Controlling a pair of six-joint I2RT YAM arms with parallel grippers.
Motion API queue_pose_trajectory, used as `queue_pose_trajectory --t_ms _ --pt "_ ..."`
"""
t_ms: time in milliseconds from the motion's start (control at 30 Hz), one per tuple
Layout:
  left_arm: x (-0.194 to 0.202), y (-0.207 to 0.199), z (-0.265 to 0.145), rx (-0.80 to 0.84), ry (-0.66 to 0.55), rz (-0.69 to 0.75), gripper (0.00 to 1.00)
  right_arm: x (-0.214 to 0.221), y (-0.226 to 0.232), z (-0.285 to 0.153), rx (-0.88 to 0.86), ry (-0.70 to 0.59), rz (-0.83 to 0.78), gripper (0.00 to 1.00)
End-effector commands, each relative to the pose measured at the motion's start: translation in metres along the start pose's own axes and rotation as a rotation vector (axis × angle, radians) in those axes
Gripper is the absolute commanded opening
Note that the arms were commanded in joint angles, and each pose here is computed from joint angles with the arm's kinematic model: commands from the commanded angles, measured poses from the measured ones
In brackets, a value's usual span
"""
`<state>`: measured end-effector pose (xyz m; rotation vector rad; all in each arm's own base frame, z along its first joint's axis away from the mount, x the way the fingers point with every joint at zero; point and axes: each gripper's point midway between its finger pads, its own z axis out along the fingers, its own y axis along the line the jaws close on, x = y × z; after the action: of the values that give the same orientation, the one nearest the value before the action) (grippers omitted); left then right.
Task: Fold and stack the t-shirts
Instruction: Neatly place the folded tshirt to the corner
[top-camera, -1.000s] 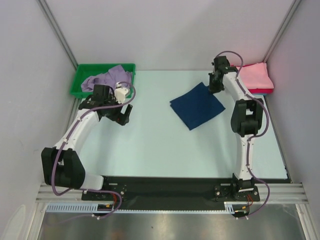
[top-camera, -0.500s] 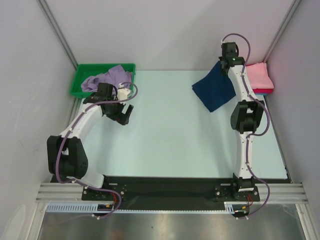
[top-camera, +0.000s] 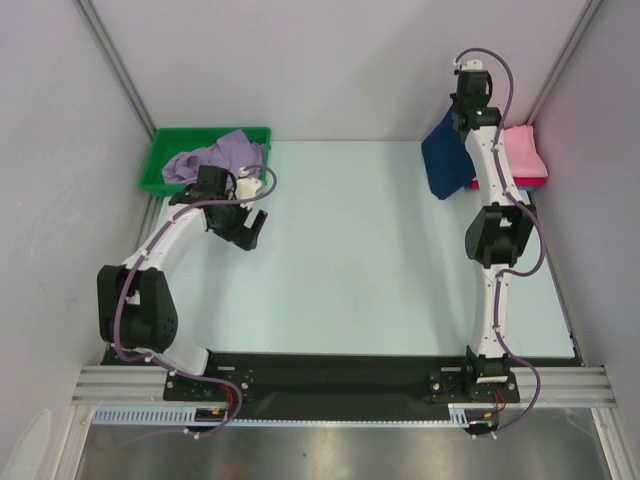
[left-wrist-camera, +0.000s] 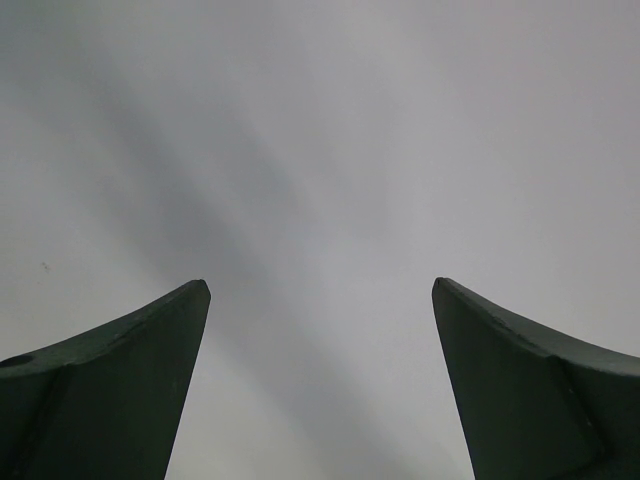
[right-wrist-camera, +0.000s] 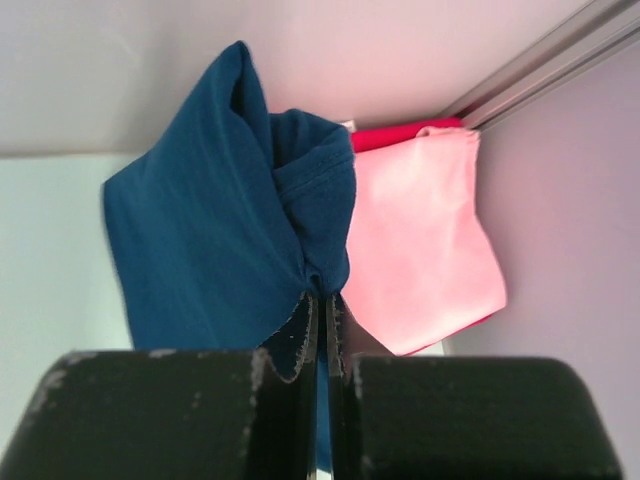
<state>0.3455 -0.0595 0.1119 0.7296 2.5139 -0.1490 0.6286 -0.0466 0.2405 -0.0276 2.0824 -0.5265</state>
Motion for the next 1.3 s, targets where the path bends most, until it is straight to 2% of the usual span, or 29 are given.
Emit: queue_pose_trajectory --t_ms 0,200,433,733,1000,1267 --pt "-0.016 0.009 -0.005 -0.028 -0.034 0.025 1.0 -0.086 -0.057 -0.056 0.104 -0.238 0.064 0.0" --pt "-0.012 0.009 -0.004 -0.038 -0.028 0.028 1.0 -0.085 -0.064 -0.063 0.096 -0.232 0.043 0.0" --pt "-0.01 0.011 -0.002 -0.045 -0.023 0.033 1.0 -0.102 -0.075 -0.086 0.084 -0.282 0.039 0.0" --pt "-0.008 0.013 -0.004 -0.06 -0.02 0.04 1.0 -0.093 -0.08 -0.076 0.077 -0.265 0.022 0.0" --pt "-0.013 0.014 -0.009 -0.06 -0.02 0.047 1.0 -0.063 -0.118 -0.031 0.081 -0.228 0.039 0.0" --pt "-0.011 0.019 -0.008 -0.074 0.018 0.055 1.0 -0.026 -0.127 0.027 0.031 -0.209 0.012 0.0"
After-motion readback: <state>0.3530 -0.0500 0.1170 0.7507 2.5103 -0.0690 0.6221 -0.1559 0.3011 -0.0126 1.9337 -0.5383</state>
